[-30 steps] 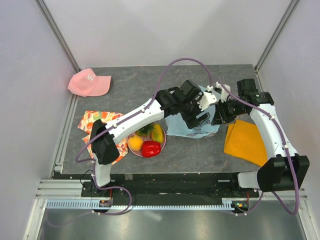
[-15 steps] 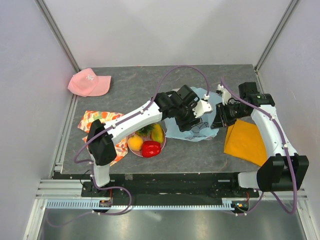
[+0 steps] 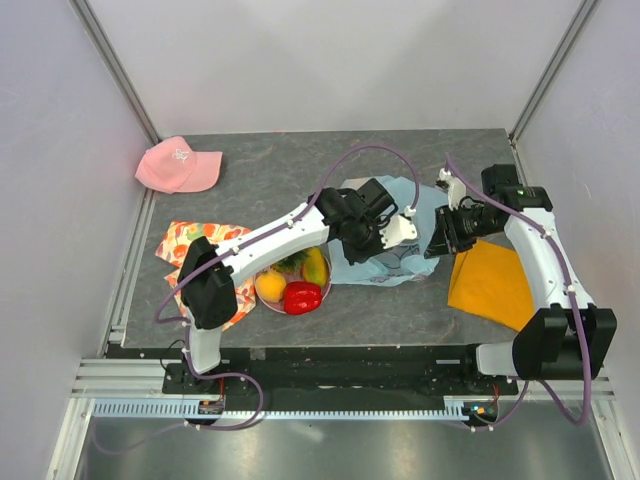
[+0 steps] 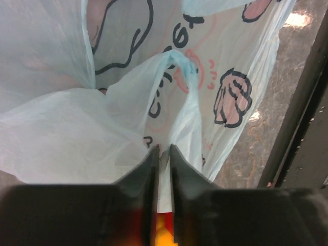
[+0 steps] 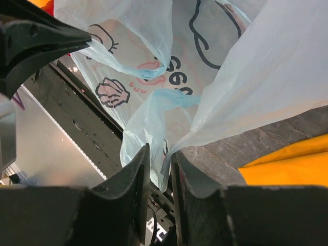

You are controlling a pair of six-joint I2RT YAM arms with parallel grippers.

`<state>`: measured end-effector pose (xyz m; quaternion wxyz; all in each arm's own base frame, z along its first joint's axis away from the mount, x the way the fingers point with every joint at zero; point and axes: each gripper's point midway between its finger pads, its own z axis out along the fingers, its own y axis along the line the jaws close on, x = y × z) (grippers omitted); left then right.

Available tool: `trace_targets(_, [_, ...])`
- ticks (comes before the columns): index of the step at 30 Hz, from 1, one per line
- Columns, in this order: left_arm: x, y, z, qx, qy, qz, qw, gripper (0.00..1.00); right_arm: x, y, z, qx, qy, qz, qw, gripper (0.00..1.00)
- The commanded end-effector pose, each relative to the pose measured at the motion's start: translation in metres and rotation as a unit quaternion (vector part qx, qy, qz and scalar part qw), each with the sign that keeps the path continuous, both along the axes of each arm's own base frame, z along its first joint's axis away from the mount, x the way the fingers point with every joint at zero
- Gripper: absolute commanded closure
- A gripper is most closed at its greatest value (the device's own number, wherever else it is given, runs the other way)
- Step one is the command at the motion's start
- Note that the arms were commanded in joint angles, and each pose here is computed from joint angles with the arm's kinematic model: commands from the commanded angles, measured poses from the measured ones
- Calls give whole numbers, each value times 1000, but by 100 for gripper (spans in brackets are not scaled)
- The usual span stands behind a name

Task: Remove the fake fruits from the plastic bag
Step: Adjust the plastic bag at the center of the board.

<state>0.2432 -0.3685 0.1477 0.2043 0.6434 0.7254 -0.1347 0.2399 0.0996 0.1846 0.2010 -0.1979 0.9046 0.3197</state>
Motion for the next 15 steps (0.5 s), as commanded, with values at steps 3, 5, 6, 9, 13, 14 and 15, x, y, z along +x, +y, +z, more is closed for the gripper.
trace_targets(3, [17,2,21,-17,-20,13,1000,98,35,-3,21,5,-42,-7,999,71])
trace_targets(5, [39,-2,54,-69,-38,74,994,98,53,-11,33,-4,-71,-22,997,73])
trace_targets(6, [62,3,85,-117,-62,112,985,98,62,-14,39,-7,-84,-29,996,73])
trace_targets(9, [96,20,148,-201,-89,186,958,98,80,-32,59,-18,-132,-53,990,74])
trace_targets(13, [90,48,215,-286,-113,204,929,98,73,-48,74,-55,-189,-39,980,74])
trace_targets(14, [84,49,215,-291,-106,201,929,98,60,-51,69,-69,-196,-32,978,74])
trace_targets(15, [75,49,218,-301,-91,197,929,98,48,-52,62,-87,-204,-2,975,73])
